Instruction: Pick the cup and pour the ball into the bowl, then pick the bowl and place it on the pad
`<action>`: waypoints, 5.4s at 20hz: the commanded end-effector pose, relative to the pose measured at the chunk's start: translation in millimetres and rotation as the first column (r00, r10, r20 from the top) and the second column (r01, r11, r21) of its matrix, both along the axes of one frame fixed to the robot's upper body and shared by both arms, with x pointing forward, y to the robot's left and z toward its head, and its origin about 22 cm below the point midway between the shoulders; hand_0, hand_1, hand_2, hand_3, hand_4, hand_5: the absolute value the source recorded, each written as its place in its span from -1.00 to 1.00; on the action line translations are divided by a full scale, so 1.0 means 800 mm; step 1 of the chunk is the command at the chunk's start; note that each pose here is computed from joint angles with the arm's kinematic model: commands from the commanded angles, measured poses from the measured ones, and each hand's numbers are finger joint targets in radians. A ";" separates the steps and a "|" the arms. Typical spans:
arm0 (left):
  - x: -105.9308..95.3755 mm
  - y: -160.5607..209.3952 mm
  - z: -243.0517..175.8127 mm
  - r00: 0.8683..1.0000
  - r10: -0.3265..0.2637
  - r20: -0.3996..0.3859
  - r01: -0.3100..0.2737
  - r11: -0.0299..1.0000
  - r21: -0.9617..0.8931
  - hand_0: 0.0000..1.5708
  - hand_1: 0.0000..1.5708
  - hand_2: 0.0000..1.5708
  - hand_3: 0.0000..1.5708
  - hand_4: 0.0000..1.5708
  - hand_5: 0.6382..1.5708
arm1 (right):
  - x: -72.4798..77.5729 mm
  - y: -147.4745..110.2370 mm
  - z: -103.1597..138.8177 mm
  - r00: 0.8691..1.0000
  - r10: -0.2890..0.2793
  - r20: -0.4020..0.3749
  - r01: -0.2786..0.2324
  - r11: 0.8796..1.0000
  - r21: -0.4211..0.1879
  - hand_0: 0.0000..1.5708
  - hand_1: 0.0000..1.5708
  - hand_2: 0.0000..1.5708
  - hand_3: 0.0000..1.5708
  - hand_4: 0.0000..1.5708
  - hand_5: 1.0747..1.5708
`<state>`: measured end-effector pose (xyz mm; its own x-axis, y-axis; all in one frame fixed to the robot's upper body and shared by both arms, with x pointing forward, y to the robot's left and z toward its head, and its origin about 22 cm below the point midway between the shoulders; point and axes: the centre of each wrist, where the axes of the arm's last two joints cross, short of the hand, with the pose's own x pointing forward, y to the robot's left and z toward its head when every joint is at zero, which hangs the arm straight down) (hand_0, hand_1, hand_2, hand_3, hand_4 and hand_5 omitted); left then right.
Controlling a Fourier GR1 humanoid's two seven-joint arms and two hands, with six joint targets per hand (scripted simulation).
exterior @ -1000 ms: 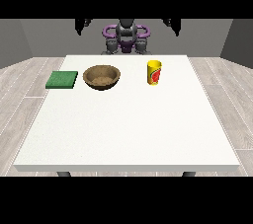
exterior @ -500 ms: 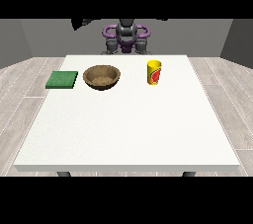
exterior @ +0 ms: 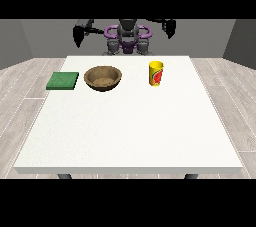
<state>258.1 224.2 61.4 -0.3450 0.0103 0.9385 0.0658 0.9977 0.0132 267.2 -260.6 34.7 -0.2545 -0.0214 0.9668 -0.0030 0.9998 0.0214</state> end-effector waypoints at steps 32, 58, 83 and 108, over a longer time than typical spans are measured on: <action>0.120 0.047 -0.123 0.978 0.188 0.093 -0.188 0.982 -0.010 -0.16 -0.16 0.16 -0.64 -1.00 0.69 | 0.061 -0.117 0.005 0.986 0.053 0.160 -0.050 0.999 -0.019 -1.00 -1.00 -1.00 -1.00 -1.00 0.95; 0.122 -0.120 -0.105 0.968 0.185 0.167 -0.243 0.555 0.796 0.74 0.74 1.00 1.00 0.42 0.99 | 0.000 -0.233 -0.072 0.965 -0.162 -0.205 0.165 0.986 -0.004 -1.00 -1.00 -1.00 -1.00 -1.00 0.95; 0.112 -0.238 -0.031 0.914 -0.010 0.405 -0.403 0.082 0.912 -0.45 -0.45 1.00 1.00 0.15 1.00 | 0.068 -0.180 -0.060 0.986 -0.108 -0.128 0.105 0.994 -0.023 -1.00 -1.00 -1.00 -0.57 -1.00 0.81; 0.091 -0.294 0.025 0.807 -0.405 0.429 -0.575 -0.379 0.725 0.95 0.95 1.00 1.00 0.54 0.76 | 0.046 -0.219 -0.069 0.985 -0.107 -0.137 0.108 0.994 0.005 -1.00 -1.00 -1.00 -0.82 -1.00 0.80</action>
<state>337.3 -12.5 85.5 -0.4095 -0.6657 -0.6239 -0.5020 -0.4066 0.7633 318.0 -421.4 -15.0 -0.1138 -0.0140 0.9934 0.0904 0.9956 0.0243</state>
